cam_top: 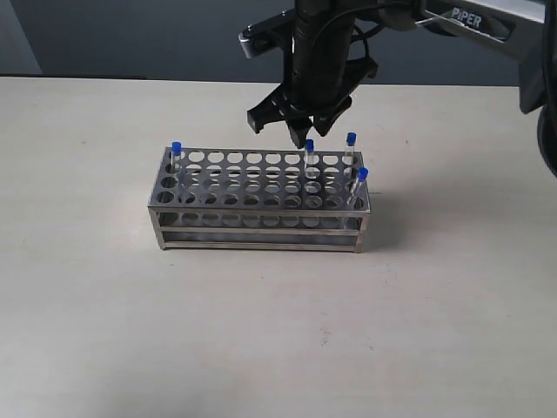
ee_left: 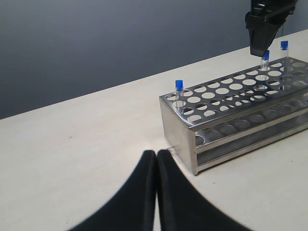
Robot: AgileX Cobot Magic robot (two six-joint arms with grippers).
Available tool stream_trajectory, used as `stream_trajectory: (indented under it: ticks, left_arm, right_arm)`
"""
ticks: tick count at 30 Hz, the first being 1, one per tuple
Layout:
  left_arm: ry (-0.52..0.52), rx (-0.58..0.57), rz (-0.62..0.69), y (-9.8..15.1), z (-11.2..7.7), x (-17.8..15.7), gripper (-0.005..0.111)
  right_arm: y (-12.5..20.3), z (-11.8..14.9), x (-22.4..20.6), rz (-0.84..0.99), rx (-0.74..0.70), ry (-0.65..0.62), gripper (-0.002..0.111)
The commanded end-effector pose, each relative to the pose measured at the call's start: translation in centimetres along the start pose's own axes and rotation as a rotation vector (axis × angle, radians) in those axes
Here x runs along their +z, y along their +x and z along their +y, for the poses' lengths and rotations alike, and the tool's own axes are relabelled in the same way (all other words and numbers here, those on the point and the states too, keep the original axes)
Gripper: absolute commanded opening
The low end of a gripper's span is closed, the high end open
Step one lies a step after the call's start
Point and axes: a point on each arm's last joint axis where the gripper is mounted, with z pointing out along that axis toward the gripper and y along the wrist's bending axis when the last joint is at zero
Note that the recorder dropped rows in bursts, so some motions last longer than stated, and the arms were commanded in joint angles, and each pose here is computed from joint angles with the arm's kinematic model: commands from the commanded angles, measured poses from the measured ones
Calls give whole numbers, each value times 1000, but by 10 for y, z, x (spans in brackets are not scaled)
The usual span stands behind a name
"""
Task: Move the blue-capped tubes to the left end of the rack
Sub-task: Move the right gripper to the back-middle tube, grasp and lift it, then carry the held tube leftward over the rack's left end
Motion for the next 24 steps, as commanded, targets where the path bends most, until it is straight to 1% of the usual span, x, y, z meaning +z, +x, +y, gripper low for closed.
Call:
stream_trajectory:
  ticks: [1,5,6,8,10,11,16,24]
  left_arm:
    - [10,-4,-16,-2,0,-1,1]
    - [10,-4,-16,-2,0,-1,1]
    - [10,-4,-16,-2,0,-1,1]
    - [10,-4,-16,-2,0,-1,1]
    - [10,-4,-16,-2,0,-1,1]
    - [10,-4,-16,-2,0,-1,1]
    - [10,-4,-16,-2,0,-1,1]
    - [10,-4,-16,-2,0,-1,1]
  right_arm:
    - [1,1,16,35,3,-6,38]
    - [1,2,24,52,2,-8,36]
    - [1,2,24,52,2,-8,32]
    - [1,2,24,52,3,-10,17]
    - [1,2,22,47,2,-6,-1]
    - [1,1,20,42,2,-6,0]
    - [1,1,-1,0,3,-6,0]
    - [4,10,-54,-112,-18,-13,0]
